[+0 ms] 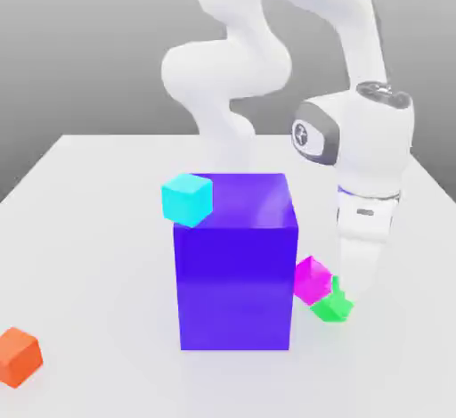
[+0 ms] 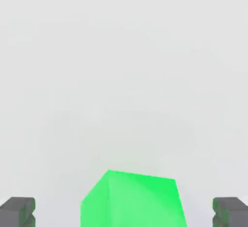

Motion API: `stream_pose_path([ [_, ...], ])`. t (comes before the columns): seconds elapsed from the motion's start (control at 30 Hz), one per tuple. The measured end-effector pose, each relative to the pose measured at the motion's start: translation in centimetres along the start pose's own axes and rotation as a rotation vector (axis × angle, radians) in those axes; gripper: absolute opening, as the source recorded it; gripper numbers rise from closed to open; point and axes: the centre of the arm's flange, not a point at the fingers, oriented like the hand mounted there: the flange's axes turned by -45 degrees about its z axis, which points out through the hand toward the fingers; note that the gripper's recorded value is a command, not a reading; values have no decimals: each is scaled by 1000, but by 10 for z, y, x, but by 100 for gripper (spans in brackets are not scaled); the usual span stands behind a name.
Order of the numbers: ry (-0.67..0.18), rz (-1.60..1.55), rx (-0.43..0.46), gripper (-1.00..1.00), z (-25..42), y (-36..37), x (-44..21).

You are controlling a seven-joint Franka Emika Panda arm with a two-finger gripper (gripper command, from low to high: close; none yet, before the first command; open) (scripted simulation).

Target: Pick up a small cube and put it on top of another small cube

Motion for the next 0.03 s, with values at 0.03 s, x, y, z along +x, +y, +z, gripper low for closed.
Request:
stream_pose_path([
  [0.03, 0, 1, 0, 100, -10, 0, -1],
])
